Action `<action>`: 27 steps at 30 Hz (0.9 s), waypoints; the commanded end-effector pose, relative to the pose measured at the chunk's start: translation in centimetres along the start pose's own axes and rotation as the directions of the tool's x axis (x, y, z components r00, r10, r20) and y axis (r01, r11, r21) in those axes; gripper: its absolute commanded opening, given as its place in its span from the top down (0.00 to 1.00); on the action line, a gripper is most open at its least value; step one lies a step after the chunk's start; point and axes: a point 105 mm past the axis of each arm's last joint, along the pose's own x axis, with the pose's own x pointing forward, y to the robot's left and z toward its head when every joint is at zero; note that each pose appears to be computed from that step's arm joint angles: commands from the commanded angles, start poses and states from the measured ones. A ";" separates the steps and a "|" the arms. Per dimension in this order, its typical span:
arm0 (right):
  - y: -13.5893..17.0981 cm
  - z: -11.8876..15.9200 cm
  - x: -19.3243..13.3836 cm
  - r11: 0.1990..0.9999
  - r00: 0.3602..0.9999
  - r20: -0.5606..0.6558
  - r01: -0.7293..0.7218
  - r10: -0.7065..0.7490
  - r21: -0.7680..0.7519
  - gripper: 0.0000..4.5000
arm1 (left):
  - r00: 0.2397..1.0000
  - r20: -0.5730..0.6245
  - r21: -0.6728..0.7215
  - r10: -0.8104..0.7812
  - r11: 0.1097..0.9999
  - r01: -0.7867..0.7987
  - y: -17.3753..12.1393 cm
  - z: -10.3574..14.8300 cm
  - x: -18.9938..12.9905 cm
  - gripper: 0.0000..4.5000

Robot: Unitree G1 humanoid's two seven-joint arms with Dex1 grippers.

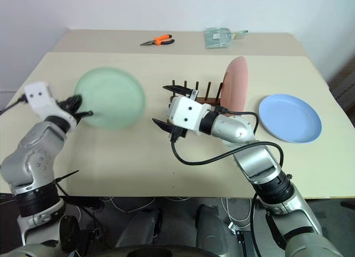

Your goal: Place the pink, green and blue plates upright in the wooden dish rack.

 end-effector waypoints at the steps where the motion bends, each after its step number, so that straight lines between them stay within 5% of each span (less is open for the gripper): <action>1: -1.3 0.9 1.5 0.982 0.999 0.031 0.038 -0.033 -0.184 0.00 | 0.971 0.178 0.106 -0.163 0.984 0.145 -3.6 5.2 -0.2 1.00; 8: -1.1 -0.6 4.3 0.918 1.000 -0.015 -0.009 0.003 -0.396 0.00 | 0.919 0.242 0.100 -0.311 0.950 0.296 -7.1 8.2 -0.6 1.00; 17: -2.2 -0.8 5.2 0.873 0.997 -0.021 0.052 -0.071 -0.485 0.98 | 0.914 0.235 0.004 -0.332 0.940 0.341 -7.7 7.9 -0.9 1.00; 20: -2.8 -0.1 5.0 0.842 0.993 0.014 0.104 -0.114 -0.530 1.00 | 0.909 0.286 -0.120 -0.302 0.930 0.347 -7.7 8.5 -0.8 0.78; 24: -4.1 0.9 4.4 0.845 0.977 0.075 0.211 -0.201 -0.491 1.00 | 0.892 0.430 -0.280 -0.135 0.920 0.274 -5.3 11.6 -0.4 0.34; 26: -5.1 1.5 3.3 0.878 0.957 0.114 0.289 -0.265 -0.381 1.00 | 0.883 0.469 -0.300 -0.006 0.940 0.166 -2.8 12.8 -0.2 0.34; 27: -5.6 2.2 2.2 0.903 0.941 0.149 0.335 -0.305 -0.267 1.00 | 0.886 0.463 -0.184 0.033 0.981 0.060 -1.5 12.7 0.0 0.34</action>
